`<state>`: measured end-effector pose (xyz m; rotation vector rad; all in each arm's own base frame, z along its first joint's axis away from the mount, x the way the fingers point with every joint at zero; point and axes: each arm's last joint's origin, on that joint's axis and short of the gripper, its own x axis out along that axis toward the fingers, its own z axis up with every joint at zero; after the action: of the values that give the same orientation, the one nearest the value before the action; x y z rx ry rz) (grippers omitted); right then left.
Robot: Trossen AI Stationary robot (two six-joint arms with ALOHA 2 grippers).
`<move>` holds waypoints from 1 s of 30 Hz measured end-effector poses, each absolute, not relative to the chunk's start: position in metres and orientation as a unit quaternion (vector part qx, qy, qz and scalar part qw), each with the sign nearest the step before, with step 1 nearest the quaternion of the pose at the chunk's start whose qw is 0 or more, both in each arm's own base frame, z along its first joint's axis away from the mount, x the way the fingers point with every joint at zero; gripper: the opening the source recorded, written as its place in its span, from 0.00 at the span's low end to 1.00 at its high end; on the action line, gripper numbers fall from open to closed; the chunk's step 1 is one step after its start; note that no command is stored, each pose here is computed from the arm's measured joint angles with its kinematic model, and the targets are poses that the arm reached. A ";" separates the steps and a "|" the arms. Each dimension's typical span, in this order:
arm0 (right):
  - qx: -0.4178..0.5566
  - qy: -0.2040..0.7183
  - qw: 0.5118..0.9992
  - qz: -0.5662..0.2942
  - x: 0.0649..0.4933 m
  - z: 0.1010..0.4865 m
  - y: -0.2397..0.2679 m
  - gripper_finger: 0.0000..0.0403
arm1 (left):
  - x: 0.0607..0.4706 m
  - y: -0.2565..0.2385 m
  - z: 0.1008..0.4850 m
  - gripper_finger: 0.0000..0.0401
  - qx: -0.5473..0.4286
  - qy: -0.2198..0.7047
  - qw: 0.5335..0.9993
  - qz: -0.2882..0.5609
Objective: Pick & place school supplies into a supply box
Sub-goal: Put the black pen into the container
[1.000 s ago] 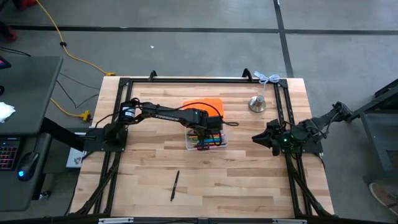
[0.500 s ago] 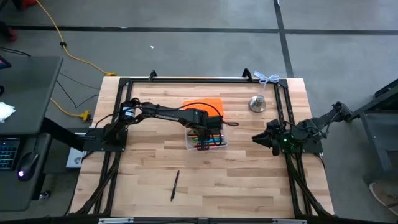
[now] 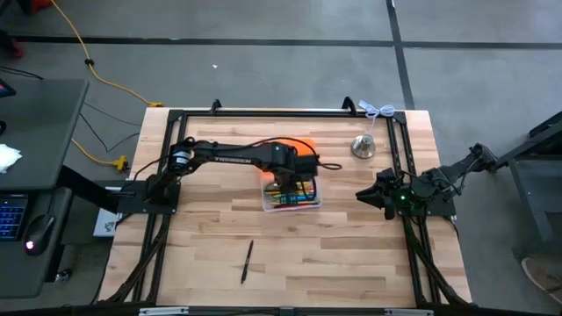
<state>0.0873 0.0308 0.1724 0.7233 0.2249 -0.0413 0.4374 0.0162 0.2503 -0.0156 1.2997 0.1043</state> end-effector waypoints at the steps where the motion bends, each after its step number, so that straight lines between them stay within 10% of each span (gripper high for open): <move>1: 0.353 0.110 0.929 -0.020 0.087 0.172 0.031 0.19 | 0.435 0.016 0.256 0.37 -0.020 0.610 0.790 0.057; 30: 0.320 0.112 0.941 -0.014 0.087 0.172 0.031 0.19 | 0.385 -0.132 0.288 0.37 -0.278 0.677 0.643 0.225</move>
<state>0.0872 0.0309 0.1724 0.6520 0.2279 -0.0291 0.3846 -0.1318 0.2880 -0.6342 1.5413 0.5133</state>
